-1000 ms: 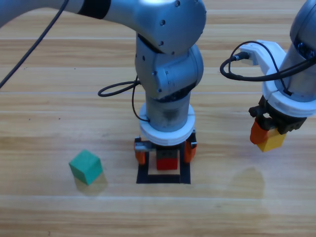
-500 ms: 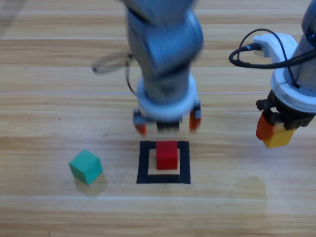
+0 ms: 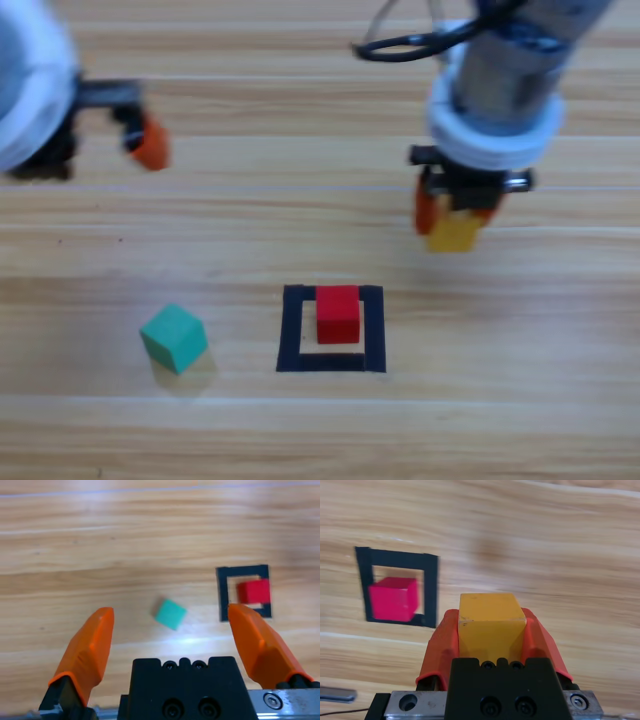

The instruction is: Stack the blocks in the rectangular block: red at the bottom, yellow in the middle, green on top

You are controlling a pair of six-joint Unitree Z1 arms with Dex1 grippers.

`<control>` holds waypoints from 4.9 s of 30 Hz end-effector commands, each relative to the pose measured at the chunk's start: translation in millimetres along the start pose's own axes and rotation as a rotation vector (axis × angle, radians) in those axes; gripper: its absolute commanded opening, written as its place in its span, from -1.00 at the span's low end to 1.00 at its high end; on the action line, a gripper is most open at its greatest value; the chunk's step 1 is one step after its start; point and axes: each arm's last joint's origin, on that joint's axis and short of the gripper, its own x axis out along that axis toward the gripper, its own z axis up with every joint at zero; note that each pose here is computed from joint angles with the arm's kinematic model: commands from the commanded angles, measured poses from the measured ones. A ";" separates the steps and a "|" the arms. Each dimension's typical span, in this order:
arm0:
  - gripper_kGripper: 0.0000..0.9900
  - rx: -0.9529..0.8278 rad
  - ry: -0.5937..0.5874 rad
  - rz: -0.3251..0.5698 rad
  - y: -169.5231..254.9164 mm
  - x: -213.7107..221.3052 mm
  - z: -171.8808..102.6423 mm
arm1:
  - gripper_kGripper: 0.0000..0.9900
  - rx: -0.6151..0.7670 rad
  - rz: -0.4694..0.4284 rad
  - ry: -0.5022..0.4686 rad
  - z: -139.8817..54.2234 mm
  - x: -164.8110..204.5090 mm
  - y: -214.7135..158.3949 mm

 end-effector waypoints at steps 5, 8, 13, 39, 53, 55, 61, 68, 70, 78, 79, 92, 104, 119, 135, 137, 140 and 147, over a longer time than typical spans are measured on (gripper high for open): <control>1.00 0.041 -0.094 -0.312 93.3 -41.1 -61.9 | -0.95 -0.099 -0.059 0.090 -21.4 56.7 87.2; 1.00 0.059 -0.063 -0.297 90.9 -37.3 -62.7 | -0.95 -0.102 -0.053 0.086 -22.7 54.8 98.7; 1.00 0.072 -0.041 -0.275 87.9 -33.3 -62.3 | -0.95 -0.099 -0.044 0.078 -26.1 55.6 108.3; 1.00 0.077 -0.006 -0.249 84.0 -22.5 -66.2 | -0.94 -0.096 -0.081 0.132 -28.4 94.1 117.4; 1.00 0.079 -0.005 -0.247 82.7 -19.7 -67.2 | 1.00 -0.120 -0.087 0.127 -27.1 95.4 119.9; 1.00 0.078 -0.006 -0.250 82.5 -18.6 -67.8 | 1.00 -0.137 -0.067 0.105 -26.1 84.9 121.9; 1.00 0.078 -0.004 -0.254 81.9 -17.3 -68.5 | 1.00 -0.238 0.006 -0.045 -39.8 15.8 131.0; 1.00 -0.117 -0.012 -0.257 69.0 -20.7 -49.1 | 1.00 -0.365 0.090 -0.166 -54.1 -67.2 103.0; 1.00 -0.177 0.015 -0.238 53.3 -13.9 -39.1 | 1.00 -0.393 0.130 -0.211 -59.4 -83.0 82.8; 0.94 -0.330 0.158 -0.062 -12.4 27.7 -4.1 | 0.99 -0.418 0.333 -0.351 -89.6 -96.1 -36.9; 0.93 -0.355 0.176 -0.032 -20.3 34.3 -1.0 | 0.99 -0.416 0.342 -0.350 -91.6 -93.1 -47.7; 0.88 -0.653 0.332 0.222 -57.6 87.8 -4.4 | 0.99 -0.460 0.436 -0.361 -127.0 -68.4 -106.5; 0.90 -0.836 0.427 0.430 -49.3 137.5 -13.1 | 0.99 -0.473 0.415 -0.347 -123.4 -61.0 -108.7; 1.00 -0.914 0.497 0.450 -16.5 189.0 -12.9 | 0.99 -0.484 0.410 -0.342 -122.6 -58.8 -107.8; 0.96 -0.929 0.517 0.476 -16.1 211.9 -22.6 | 0.99 -0.491 0.411 -0.350 -123.7 -60.6 -108.9; 0.96 -0.929 0.521 0.476 -16.8 214.7 -23.6 | 0.99 -0.491 0.411 -0.350 -123.7 -60.6 -108.9; 0.89 -0.927 0.524 0.478 -17.4 217.5 -24.6 | 0.99 -0.491 0.409 -0.351 -123.3 -60.6 -109.2; 0.41 -0.886 0.531 0.457 -22.2 223.1 -21.4 | 0.99 -0.492 0.408 -0.352 -123.3 -60.6 -109.3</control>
